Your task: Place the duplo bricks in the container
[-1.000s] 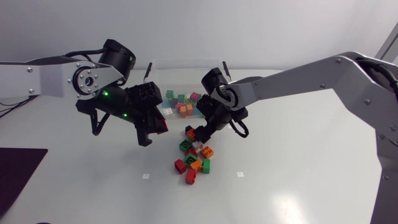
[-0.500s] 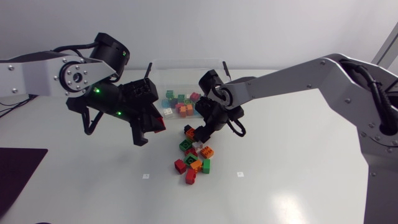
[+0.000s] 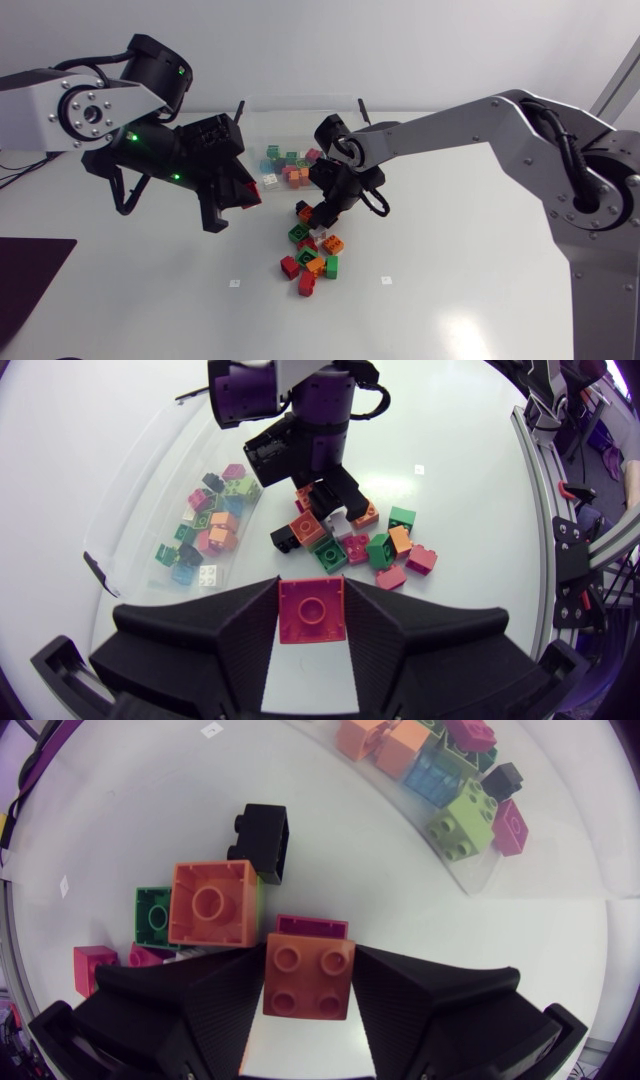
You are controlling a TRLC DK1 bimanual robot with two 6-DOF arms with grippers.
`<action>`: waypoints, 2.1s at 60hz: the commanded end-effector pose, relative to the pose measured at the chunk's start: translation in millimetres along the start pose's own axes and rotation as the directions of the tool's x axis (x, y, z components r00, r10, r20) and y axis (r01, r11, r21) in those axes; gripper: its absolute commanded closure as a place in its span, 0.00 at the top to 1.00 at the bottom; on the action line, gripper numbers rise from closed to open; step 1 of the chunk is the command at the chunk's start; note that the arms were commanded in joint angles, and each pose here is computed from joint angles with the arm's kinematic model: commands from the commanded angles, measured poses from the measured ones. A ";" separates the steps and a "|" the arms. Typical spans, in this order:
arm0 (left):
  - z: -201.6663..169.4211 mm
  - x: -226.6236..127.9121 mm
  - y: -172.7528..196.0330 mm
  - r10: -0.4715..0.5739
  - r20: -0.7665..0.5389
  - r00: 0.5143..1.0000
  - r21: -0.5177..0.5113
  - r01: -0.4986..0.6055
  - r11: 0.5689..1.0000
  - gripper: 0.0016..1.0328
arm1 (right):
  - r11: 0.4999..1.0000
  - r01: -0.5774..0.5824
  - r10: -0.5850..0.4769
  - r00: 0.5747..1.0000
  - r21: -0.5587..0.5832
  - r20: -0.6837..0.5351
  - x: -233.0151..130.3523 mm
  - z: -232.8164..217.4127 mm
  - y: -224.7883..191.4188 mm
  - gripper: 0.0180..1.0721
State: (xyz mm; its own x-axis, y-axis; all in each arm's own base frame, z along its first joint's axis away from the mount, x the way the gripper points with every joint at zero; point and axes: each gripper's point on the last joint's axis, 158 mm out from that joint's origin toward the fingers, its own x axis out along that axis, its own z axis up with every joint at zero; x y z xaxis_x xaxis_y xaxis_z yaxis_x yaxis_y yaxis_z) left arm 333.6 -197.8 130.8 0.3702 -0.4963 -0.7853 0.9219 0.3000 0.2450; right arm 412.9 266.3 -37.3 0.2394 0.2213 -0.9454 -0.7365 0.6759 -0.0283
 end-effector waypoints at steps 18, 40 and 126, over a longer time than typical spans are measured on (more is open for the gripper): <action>27.5 -29.1 9.1 0.041 0.057 0.998 0.005 -0.041 0.999 0.26 | 1.000 0.009 -0.008 1.000 -0.011 0.025 -32.1 -11.5 -1.5 0.28; 66.0 -47.9 57.8 0.131 0.140 0.981 -0.047 -0.126 0.991 0.27 | 0.998 0.062 -0.064 0.987 0.019 0.150 -120.0 -5.8 -15.7 0.28; 86.3 -17.0 224.8 0.393 0.216 0.894 -0.321 -0.315 0.893 0.95 | 0.993 0.069 -0.102 0.896 0.092 0.433 -152.8 152.2 -77.6 0.28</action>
State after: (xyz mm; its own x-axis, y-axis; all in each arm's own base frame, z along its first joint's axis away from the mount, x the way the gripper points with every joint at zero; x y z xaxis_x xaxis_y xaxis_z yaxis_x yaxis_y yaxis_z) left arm 560.4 -199.2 214.6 0.6835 -0.4983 -0.5334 0.6958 0.6656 0.2698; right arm 521.6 281.9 162.2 0.5633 0.4306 -0.7052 -0.6670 0.7407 -0.0805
